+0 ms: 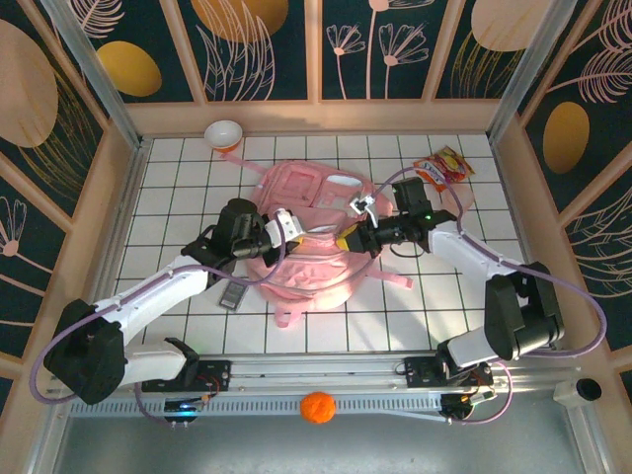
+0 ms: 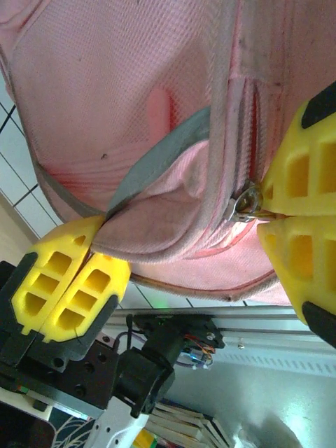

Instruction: Pack the student bag

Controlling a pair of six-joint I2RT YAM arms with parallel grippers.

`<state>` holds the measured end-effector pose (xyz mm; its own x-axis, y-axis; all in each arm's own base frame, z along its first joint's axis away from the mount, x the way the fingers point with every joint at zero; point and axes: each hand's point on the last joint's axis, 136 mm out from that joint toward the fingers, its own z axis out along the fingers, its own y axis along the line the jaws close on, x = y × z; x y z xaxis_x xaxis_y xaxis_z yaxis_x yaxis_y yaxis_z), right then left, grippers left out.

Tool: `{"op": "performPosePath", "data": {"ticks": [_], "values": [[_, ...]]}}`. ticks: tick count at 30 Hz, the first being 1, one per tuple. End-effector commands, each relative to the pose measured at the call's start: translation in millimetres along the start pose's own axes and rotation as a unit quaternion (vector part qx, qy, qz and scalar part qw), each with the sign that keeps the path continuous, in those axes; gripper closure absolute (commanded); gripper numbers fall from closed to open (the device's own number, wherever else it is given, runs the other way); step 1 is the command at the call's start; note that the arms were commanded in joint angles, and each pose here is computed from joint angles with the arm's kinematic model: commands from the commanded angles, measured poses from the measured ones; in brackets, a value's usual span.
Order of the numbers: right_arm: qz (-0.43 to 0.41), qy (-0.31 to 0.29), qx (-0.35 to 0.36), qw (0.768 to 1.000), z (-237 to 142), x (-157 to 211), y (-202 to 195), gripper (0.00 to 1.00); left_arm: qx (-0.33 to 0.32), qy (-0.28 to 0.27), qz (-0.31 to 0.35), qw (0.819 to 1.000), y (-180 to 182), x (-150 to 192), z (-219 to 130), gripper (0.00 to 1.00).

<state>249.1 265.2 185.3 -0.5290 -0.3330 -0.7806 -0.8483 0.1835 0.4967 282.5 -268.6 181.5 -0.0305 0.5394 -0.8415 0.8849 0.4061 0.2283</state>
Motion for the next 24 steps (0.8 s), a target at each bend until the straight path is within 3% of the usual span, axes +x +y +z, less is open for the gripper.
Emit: {"op": "performPosePath", "data": {"ticks": [1, 4, 9, 15, 21, 24], "values": [[-0.009, -0.021, 0.002, 1.000, 4.1, -21.2, 26.0, 1.00, -0.078, -0.051, -0.027, 0.995, 31.3, -51.2, -2.8, 1.00], [0.004, -0.033, 0.014, 0.999, 11.0, -27.9, 38.0, 1.00, -0.089, -0.060, -0.048, 0.993, 21.7, -63.6, 5.8, 1.00], [0.042, -0.043, 0.041, 0.997, 16.5, -23.7, 48.1, 1.00, -0.103, -0.096, -0.138, 0.980, 17.8, -86.0, 12.2, 1.00], [0.106, -0.062, 0.071, 0.990, 9.6, -17.1, 44.3, 1.00, -0.052, -0.133, -0.195, 0.970, -6.3, -112.3, 22.2, 1.00], [0.248, -0.063, 0.101, 0.961, 10.7, -8.9, 34.5, 1.00, -0.059, -0.126, -0.248, 0.959, -3.7, -110.5, 8.9, 0.63], [0.306, -0.051, 0.111, 0.944, 19.8, -4.2, 41.4, 1.00, -0.055, -0.122, -0.305, 0.943, -6.5, -104.0, -2.5, 0.54]]}}
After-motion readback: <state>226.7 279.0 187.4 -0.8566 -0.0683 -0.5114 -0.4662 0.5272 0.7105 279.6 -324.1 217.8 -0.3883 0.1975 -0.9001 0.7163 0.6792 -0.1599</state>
